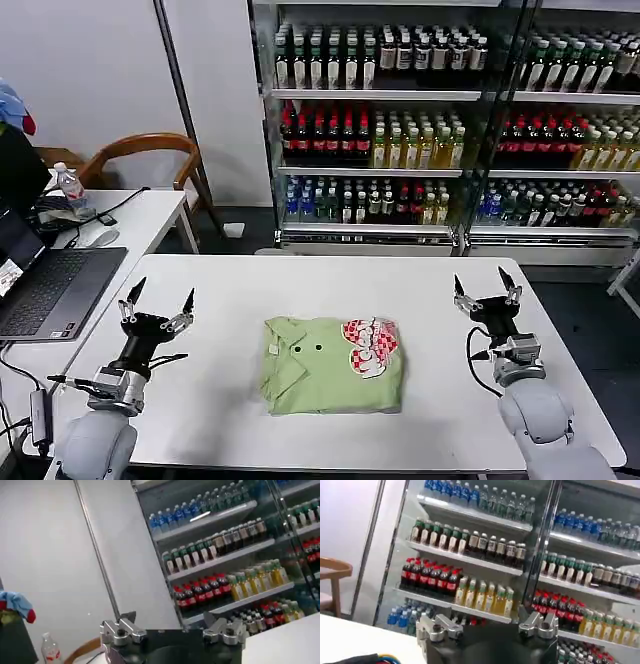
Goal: Fold and organize the clothes.
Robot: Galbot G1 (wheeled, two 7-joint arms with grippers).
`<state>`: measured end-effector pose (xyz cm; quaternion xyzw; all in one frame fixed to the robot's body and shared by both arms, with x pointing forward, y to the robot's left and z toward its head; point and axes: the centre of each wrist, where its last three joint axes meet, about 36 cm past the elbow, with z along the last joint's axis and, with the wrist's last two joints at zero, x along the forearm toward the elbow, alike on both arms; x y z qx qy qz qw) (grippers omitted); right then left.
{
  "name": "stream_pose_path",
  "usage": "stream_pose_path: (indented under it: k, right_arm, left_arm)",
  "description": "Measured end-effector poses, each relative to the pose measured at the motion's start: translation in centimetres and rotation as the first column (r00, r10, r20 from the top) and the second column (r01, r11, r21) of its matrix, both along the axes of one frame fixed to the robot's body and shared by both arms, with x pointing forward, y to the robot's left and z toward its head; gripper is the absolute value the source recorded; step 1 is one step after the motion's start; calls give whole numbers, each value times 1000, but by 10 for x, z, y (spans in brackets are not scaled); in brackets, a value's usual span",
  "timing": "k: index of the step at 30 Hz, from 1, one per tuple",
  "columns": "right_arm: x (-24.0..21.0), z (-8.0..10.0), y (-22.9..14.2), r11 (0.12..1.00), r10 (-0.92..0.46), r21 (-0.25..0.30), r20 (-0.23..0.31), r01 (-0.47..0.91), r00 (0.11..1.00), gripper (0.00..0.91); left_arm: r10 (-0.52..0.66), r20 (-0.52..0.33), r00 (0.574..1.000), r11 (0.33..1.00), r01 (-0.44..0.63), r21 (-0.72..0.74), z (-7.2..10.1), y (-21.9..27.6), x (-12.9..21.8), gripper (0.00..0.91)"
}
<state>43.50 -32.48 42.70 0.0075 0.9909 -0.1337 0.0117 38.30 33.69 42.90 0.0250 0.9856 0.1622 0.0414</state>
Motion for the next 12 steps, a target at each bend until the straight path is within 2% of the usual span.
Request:
stream_pose_path:
  k: [12]
  right_arm:
    - [-7,-10,2,999,22,-43,43,-20,999,907]
  left_arm:
    - [-22,11,1000,1000,22,-7,-5,12,-10,907]
